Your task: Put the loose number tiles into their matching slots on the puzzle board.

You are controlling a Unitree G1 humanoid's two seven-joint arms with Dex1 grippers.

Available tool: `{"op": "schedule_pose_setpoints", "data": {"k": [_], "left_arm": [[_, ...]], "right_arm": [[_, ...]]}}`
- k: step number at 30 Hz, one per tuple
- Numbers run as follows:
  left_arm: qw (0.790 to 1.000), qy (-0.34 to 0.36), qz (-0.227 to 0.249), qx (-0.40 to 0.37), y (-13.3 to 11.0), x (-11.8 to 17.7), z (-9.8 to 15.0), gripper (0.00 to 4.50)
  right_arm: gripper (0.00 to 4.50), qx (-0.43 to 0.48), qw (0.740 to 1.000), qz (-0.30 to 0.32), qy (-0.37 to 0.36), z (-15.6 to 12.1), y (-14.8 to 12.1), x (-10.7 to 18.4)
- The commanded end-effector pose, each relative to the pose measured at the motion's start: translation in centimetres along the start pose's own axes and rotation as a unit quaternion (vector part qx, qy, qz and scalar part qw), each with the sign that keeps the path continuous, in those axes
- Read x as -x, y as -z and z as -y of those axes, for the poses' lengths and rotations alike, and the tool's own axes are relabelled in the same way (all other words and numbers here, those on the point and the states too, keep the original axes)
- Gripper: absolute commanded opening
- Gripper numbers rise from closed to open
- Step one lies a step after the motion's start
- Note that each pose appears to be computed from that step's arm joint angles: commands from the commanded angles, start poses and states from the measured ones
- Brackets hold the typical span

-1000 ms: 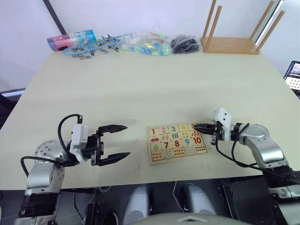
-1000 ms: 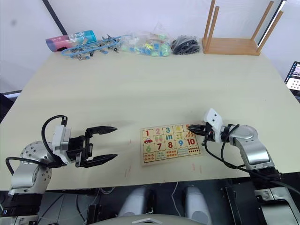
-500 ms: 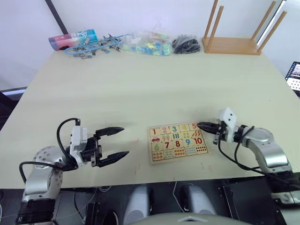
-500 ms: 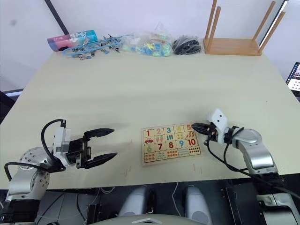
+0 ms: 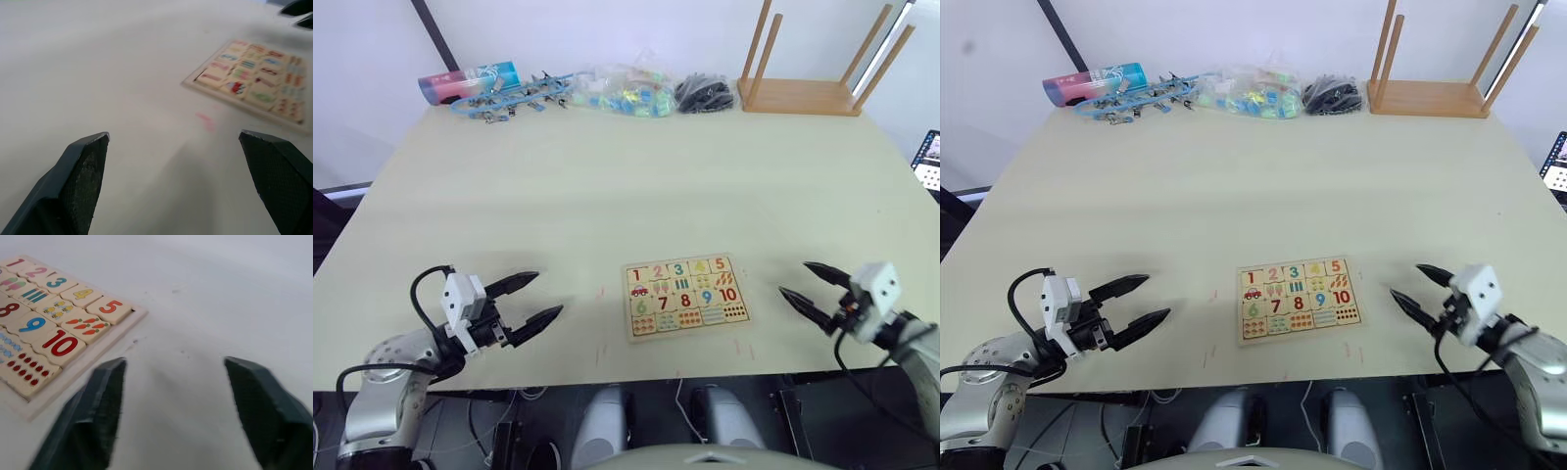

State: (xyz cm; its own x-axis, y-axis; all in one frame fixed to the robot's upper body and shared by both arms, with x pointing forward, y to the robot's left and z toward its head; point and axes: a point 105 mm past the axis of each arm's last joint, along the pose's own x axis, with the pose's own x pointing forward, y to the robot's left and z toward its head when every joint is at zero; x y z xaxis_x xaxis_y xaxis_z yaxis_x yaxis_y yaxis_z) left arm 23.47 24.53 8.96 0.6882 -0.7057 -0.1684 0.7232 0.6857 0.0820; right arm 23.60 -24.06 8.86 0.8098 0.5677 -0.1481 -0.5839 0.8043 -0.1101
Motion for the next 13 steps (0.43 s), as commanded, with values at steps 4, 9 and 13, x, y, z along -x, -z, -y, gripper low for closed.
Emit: {"op": "schedule_pose_setpoints", "data": {"k": [4,9,13], "left_arm": [[0.999,-0.040,-0.008,-0.017,-0.8,0.7,-0.2,4.50],[0.998,-0.061,-0.015,-0.012,-0.5,0.7,-0.2,4.50],[0.997,-0.066,-0.027,-0.027,0.0,0.6,-0.3,4.50]], "right_arm": [[4.43,0.008,0.998,0.034,0.057,0.3,-0.7,3.4],[4.43,-0.012,0.997,0.037,0.071,-0.1,0.3,4.6],[4.43,-0.014,0.996,0.042,0.075,-0.1,0.5,4.6]]}}
